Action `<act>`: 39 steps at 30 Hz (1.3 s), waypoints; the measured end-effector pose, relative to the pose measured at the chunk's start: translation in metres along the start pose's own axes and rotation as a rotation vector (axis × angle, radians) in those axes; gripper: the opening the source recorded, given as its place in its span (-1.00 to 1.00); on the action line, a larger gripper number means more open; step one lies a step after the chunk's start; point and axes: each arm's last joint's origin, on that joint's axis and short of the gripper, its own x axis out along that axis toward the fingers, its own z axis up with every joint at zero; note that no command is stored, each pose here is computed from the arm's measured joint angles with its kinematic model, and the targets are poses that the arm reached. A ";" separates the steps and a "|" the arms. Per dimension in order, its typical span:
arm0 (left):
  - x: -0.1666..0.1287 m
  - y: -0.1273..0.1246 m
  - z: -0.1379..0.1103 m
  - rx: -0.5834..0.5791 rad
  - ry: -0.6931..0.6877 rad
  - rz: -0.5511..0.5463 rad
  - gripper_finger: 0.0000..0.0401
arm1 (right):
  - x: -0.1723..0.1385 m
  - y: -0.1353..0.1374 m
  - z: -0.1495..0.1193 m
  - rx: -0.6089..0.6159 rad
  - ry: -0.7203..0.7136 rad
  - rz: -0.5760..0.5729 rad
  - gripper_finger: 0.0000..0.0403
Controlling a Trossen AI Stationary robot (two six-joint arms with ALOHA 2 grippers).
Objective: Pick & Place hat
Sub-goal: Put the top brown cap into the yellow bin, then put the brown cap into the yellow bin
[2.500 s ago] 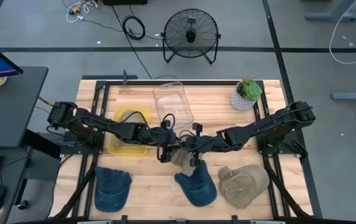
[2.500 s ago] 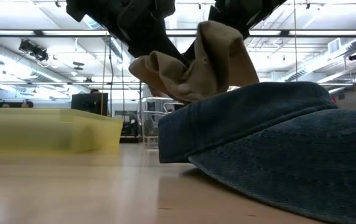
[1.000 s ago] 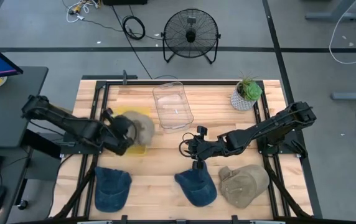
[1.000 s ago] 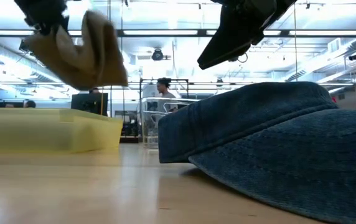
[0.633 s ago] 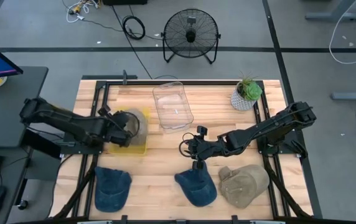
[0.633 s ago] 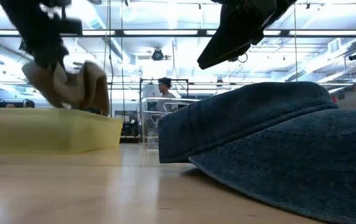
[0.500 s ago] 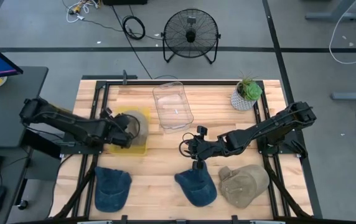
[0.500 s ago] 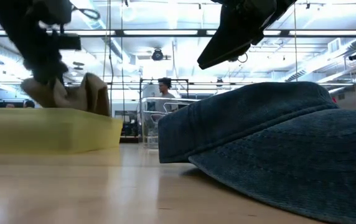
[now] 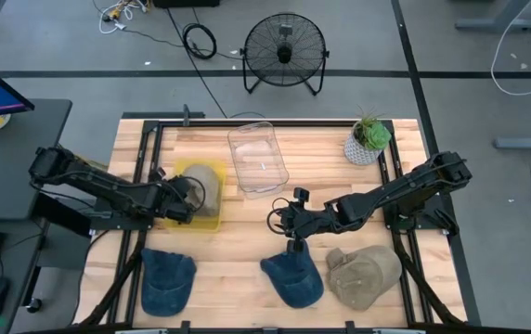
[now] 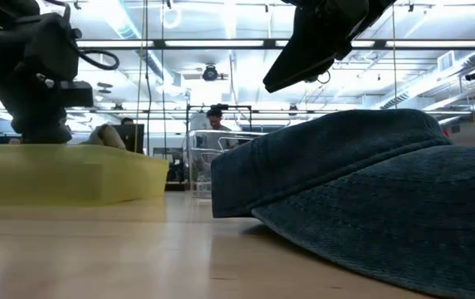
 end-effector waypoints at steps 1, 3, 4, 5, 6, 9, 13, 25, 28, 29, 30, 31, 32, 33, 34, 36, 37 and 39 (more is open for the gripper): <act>0.000 -0.001 0.000 -0.003 0.012 -0.016 -0.69 | 0.000 0.000 0.000 0.000 0.000 0.000 -0.18; 0.000 -0.002 0.000 -0.005 0.029 -0.043 -0.59 | 0.000 0.000 0.000 0.000 0.000 0.000 -0.18; 0.000 -0.002 0.000 -0.003 0.033 -0.048 -0.54 | 0.000 0.000 0.000 0.000 0.000 0.000 -0.18; 0.000 -0.002 0.000 -0.002 0.036 -0.051 -0.48 | 0.000 0.000 0.000 0.000 0.000 0.000 -0.18; -0.002 -0.002 0.002 -0.002 0.040 -0.055 -0.42 | 0.000 0.000 0.000 0.000 0.000 0.000 -0.18; -0.011 -0.002 0.012 -0.005 0.053 -0.084 -0.25 | 0.000 0.000 0.000 0.000 0.000 0.000 -0.18; -0.029 0.001 0.030 0.054 0.090 -0.136 -0.04 | 0.000 0.000 0.000 0.000 0.000 0.000 -0.18; -0.072 0.007 0.077 0.008 -0.020 -0.229 0.13 | -0.001 0.002 -0.001 -0.005 0.004 0.006 -0.18; -0.077 -0.002 0.085 -0.024 -0.109 -0.315 0.10 | -0.004 0.006 -0.003 -0.021 0.018 0.023 -0.18; -0.079 -0.005 0.087 -0.011 -0.137 -0.349 0.09 | -0.006 0.007 -0.003 -0.025 0.025 0.045 -0.18; -0.082 -0.008 0.089 0.003 -0.165 -0.379 0.08 | -0.009 0.009 -0.004 -0.023 0.035 0.077 -0.18; -0.084 -0.011 0.091 0.013 -0.194 -0.404 0.08 | -0.012 0.010 -0.004 -0.015 0.048 0.110 -0.18; -0.086 -0.013 0.092 0.022 -0.219 -0.423 0.07 | -0.016 0.012 -0.005 -0.007 0.067 0.150 -0.18; -0.088 -0.015 0.093 0.031 -0.240 -0.438 0.07 | -0.021 0.013 -0.007 -0.002 0.104 0.184 -0.18; -0.090 -0.017 0.094 0.031 -0.254 -0.450 0.07 | -0.025 0.015 -0.009 0.008 0.146 0.213 -0.18; -0.093 -0.019 0.094 0.025 -0.272 -0.467 0.07 | -0.036 0.019 -0.013 0.044 0.239 0.242 -0.18; -0.094 -0.020 0.094 0.022 -0.275 -0.474 0.06 | -0.042 0.020 -0.016 0.075 0.296 0.248 -0.18; -0.095 -0.021 0.093 0.027 -0.278 -0.481 0.06 | -0.053 0.023 -0.023 0.165 0.434 0.258 -0.18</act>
